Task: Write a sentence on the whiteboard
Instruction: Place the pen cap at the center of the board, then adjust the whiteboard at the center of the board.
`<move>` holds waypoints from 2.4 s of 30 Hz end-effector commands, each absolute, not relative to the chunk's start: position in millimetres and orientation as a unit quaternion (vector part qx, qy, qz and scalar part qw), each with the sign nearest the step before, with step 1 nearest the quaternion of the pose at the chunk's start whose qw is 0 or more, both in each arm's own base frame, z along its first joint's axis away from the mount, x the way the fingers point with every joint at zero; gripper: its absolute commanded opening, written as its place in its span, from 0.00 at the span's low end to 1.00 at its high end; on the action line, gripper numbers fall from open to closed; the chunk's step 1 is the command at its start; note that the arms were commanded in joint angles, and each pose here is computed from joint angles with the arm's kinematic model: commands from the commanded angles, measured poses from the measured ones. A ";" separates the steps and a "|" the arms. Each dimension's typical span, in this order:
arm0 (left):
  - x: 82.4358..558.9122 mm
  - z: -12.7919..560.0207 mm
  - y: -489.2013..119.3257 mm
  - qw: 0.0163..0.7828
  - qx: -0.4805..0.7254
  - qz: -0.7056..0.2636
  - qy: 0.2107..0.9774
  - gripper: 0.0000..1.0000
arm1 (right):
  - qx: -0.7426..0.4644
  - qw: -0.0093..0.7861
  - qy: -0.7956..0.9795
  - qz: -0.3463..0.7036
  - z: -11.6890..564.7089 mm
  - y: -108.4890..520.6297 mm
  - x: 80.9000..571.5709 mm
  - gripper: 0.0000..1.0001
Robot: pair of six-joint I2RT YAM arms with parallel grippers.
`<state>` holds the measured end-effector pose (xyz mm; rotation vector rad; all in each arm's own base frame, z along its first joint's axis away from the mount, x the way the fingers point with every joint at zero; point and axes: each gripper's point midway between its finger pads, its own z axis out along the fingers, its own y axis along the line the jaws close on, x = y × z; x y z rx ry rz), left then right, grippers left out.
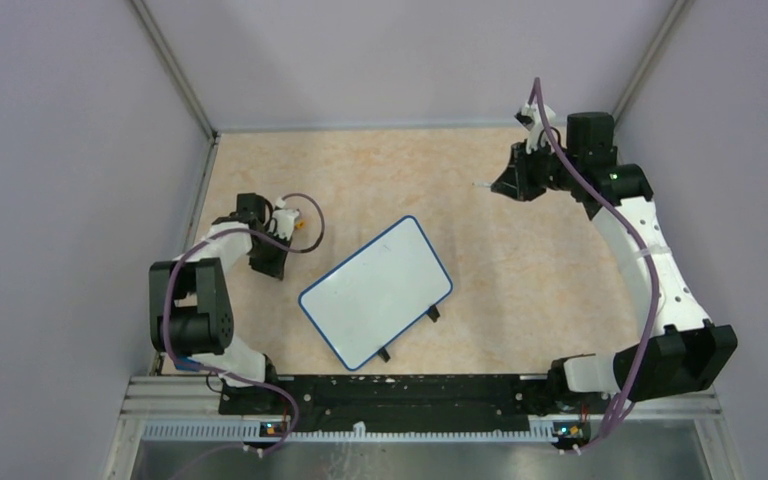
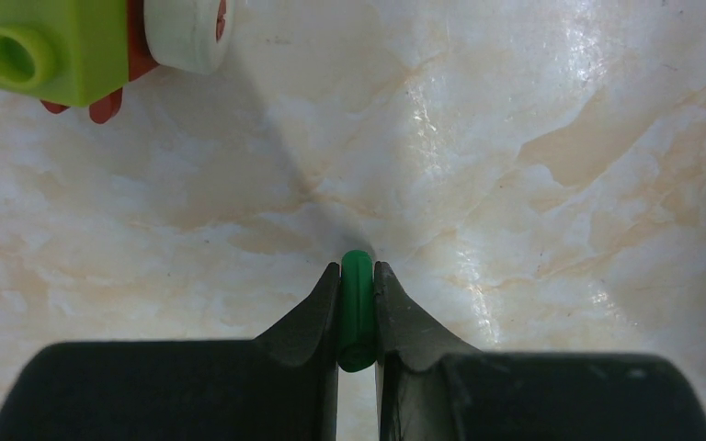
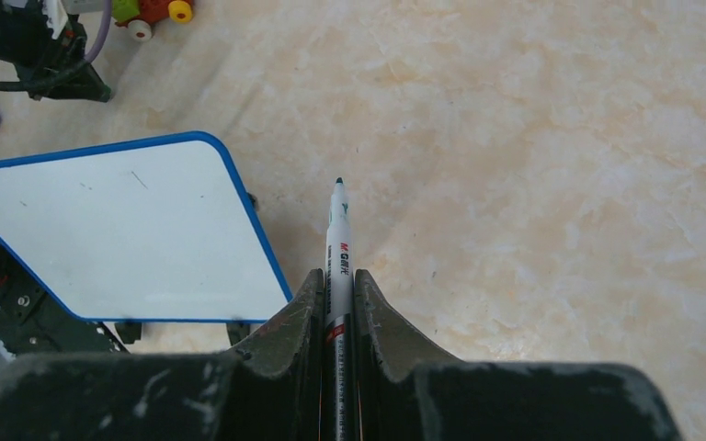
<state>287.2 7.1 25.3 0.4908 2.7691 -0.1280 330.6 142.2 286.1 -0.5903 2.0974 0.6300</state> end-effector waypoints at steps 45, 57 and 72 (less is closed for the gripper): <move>302.3 291.7 -96.5 0.435 0.224 -0.285 0.824 0.99 | -0.453 0.385 0.733 0.331 305.6 253.1 256.2 0.00; 260.5 260.8 -123.8 0.351 0.279 -0.393 0.803 0.99 | -0.516 0.366 0.659 0.407 312.0 315.4 209.5 0.00; 245.1 231.2 -168.4 0.275 0.344 -0.436 0.785 0.86 | -0.563 0.360 0.614 0.420 314.8 333.2 182.1 0.00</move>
